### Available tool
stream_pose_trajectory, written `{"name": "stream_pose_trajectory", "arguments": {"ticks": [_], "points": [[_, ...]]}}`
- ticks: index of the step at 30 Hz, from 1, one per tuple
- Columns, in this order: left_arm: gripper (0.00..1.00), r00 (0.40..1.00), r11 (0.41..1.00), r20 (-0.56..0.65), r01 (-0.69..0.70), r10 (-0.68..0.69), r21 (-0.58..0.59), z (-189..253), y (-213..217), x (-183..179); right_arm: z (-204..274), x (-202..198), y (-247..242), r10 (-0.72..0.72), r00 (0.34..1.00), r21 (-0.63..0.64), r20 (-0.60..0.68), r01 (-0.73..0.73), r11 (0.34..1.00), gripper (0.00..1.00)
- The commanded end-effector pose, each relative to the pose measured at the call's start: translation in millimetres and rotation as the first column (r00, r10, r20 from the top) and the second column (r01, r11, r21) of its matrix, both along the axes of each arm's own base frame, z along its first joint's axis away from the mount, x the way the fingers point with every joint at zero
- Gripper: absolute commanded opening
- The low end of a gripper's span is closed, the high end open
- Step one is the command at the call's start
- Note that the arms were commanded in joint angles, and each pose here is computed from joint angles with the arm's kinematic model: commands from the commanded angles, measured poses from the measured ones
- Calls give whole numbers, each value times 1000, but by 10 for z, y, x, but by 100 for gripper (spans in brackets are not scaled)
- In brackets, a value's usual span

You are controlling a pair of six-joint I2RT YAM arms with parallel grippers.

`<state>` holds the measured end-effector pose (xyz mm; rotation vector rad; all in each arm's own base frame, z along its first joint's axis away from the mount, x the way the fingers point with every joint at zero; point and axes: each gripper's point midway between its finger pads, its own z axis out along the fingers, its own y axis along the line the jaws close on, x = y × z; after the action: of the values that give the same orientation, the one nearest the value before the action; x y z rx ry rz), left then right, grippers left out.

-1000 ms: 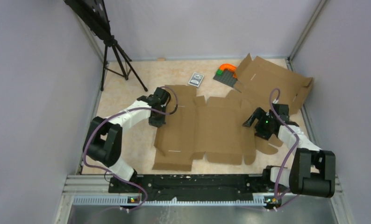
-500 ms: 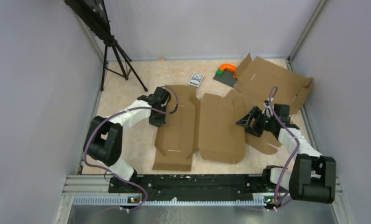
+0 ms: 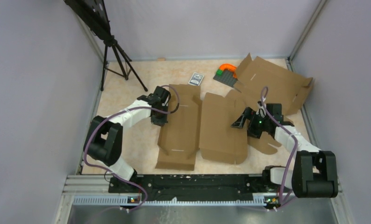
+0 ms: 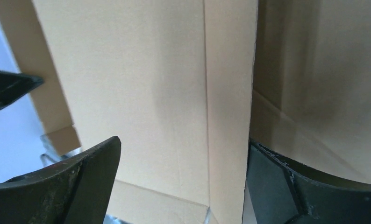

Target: Fold the paper box

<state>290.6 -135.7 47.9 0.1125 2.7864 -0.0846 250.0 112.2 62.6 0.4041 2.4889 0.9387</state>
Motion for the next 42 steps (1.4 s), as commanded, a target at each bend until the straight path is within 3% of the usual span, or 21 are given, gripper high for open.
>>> {"name": "stream_pose_trajectory", "arguments": {"ticks": [1,8,14,20,24,27,30,33,35,37,42], "points": [[0,1000,997,-1,20,-20,-73,3,-173,28,125,184,-186,-7,997,-195,81,23,980,99],[0,998,993,-12,63,-65,-101,-6,-292,13,205,289,-106,26,994,-388,101,15,922,99],[0,996,989,-19,89,-92,-121,-4,-419,5,100,295,170,108,993,-378,55,-79,922,99],[0,996,990,-17,87,-89,-114,13,-413,-4,210,387,-106,59,993,-523,99,2,852,99],[0,995,987,-19,97,-101,-129,17,-472,-8,272,455,-147,70,994,-676,89,9,737,97],[0,994,986,-19,104,-107,-130,26,-500,-6,365,530,-177,69,991,-788,115,48,614,97],[0,993,985,-19,111,-115,-133,40,-524,-11,292,571,-155,105,993,-864,49,-10,503,98],[0,993,984,-21,116,-119,-133,42,-539,-7,219,526,-245,99,995,-953,-28,-56,297,99],[0,992,984,-23,117,-121,-134,38,-543,-9,178,519,-289,83,995,-975,-54,-71,212,99],[0,992,984,-25,116,-120,-132,29,-540,-12,87,509,-226,100,992,-966,-75,-97,241,99],[0,993,984,-24,115,-119,-132,32,-531,-27,279,586,42,138,990,-904,32,-31,427,99]]}}
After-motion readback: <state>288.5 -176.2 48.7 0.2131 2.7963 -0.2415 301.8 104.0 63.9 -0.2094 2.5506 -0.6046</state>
